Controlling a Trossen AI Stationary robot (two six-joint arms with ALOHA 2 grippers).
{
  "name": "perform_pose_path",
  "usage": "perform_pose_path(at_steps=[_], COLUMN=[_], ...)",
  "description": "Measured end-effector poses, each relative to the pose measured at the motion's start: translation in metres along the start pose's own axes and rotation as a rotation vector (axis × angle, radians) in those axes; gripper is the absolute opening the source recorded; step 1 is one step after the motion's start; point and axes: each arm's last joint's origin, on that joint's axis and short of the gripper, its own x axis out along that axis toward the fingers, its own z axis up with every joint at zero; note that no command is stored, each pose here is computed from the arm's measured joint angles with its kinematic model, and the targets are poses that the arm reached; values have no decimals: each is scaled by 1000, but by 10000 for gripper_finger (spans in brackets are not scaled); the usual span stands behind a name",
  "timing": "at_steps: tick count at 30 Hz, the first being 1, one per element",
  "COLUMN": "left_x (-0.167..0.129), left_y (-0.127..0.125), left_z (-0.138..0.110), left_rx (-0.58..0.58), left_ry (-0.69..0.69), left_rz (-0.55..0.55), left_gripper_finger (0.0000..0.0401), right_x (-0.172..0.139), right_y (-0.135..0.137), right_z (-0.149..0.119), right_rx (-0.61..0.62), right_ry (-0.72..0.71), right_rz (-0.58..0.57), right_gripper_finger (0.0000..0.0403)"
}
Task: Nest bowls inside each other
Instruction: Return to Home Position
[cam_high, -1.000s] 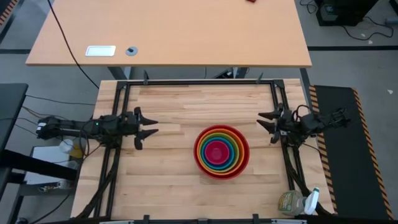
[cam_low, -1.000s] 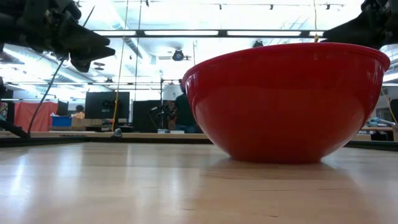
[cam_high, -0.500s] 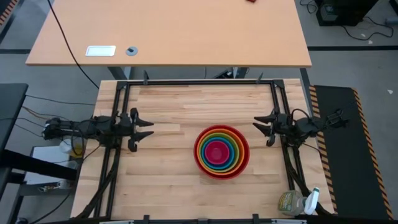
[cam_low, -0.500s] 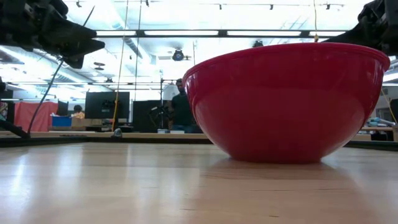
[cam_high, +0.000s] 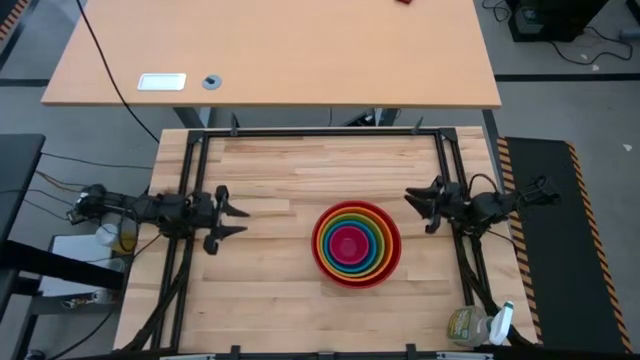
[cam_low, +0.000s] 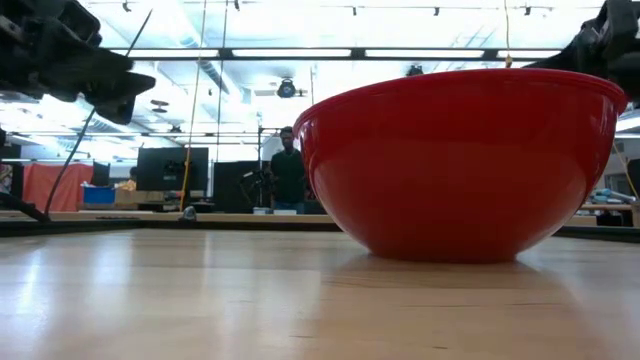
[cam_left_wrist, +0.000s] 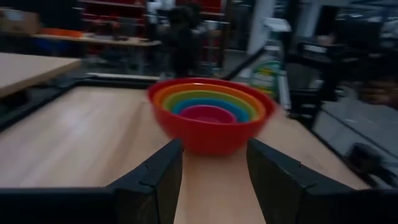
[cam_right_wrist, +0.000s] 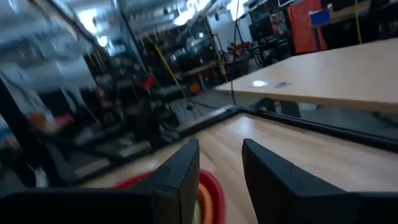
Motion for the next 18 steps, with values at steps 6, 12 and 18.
perform_pose_path(at_steps=[6, 12, 18], left_x=[-1, -2, -2], left_y=[-6, -10, -11], left_z=[-12, -15, -15], left_rx=[23, 31, -86], left_ry=[11, -1, 14], left_rz=[-128, -237, -243], left_gripper_finger=[180, 180, 180], right_x=[0, 0, 0], right_y=[2, 3, 4], right_z=[7, 8, 8], right_rx=[101, 106, 105], right_ry=[-55, -54, -52], right_rz=[38, 71, 78], right_gripper_finger=[130, 130, 130])
